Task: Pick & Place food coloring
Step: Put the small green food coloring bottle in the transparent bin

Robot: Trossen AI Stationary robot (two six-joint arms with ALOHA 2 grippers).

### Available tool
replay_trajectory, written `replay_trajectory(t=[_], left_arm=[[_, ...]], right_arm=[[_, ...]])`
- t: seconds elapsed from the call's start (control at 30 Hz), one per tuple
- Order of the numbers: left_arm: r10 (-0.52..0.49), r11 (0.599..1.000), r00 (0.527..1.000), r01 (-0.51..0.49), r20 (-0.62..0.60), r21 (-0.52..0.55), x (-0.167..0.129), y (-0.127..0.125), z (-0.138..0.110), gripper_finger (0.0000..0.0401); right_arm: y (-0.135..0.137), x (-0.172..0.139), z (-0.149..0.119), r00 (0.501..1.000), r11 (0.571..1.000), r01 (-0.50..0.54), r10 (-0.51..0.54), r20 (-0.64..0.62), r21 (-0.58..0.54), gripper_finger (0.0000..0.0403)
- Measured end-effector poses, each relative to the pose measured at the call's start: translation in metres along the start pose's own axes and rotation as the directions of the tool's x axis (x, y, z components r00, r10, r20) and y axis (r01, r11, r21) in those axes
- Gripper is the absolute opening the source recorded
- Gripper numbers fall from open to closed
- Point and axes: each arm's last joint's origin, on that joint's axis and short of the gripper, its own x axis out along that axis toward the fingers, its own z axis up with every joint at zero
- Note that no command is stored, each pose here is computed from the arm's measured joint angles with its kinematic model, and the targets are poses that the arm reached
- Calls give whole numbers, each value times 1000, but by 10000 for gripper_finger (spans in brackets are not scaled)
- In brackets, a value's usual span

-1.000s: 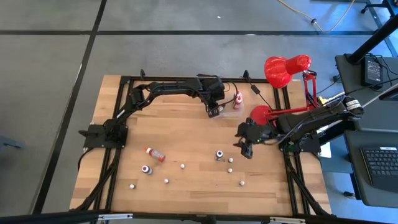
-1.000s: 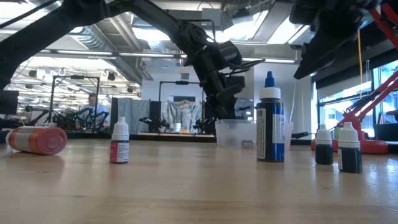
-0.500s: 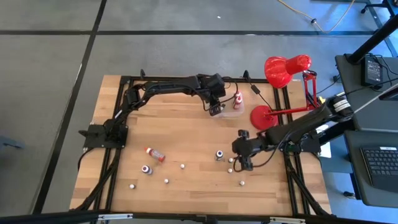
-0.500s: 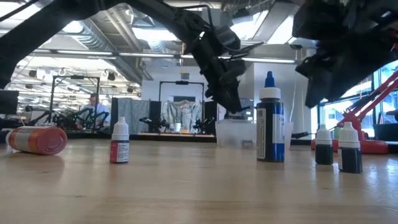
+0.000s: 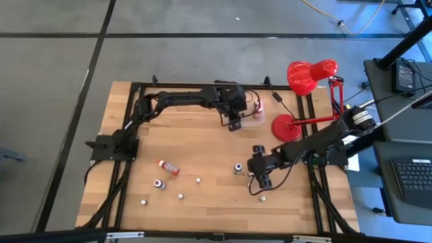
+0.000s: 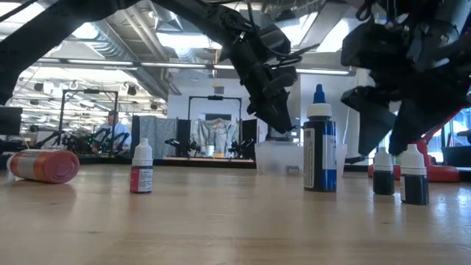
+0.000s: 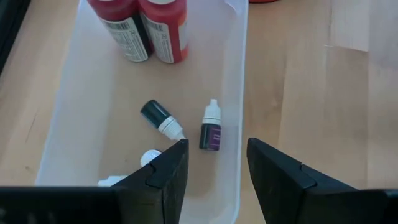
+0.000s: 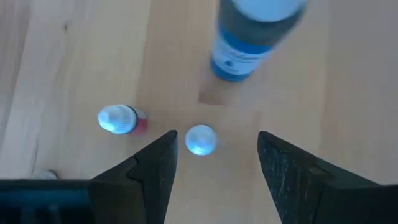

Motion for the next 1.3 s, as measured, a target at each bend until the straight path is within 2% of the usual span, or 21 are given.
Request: replay_trajectory(t=[0.23, 0.7, 0.9, 1.07, 1.2, 1.3], left_arm=[[-3, 1000, 1000, 3, -11, 3, 0, -2, -1, 164], [-3, 1000, 1000, 3, -31, 1, 0, -2, -3, 164], [1, 1000, 998, -1, -57, -8, -12, 0, -4, 161], [26, 999, 1000, -26, 9, -27, -57, 11, 6, 161], [43, 999, 995, -41, 91, -24, -94, 14, 13, 164], [47, 999, 991, -48, 128, 3, -121, 12, 15, 164]], right_arm=[[1, 18, -4, 998, 1000, -7, 6, -58, -25, 215], [2, 19, -2, 999, 1000, -11, 11, -41, -16, 76], [-3, 7, -1, 999, 997, -4, 6, -31, 76, 68], [-23, -18, -2, 991, 978, 135, -134, -18, 157, 71], [-47, -33, 4, 946, 915, 292, -320, 59, 279, 71], [-65, -36, 13, 900, 871, 357, -418, 127, 338, 71]])
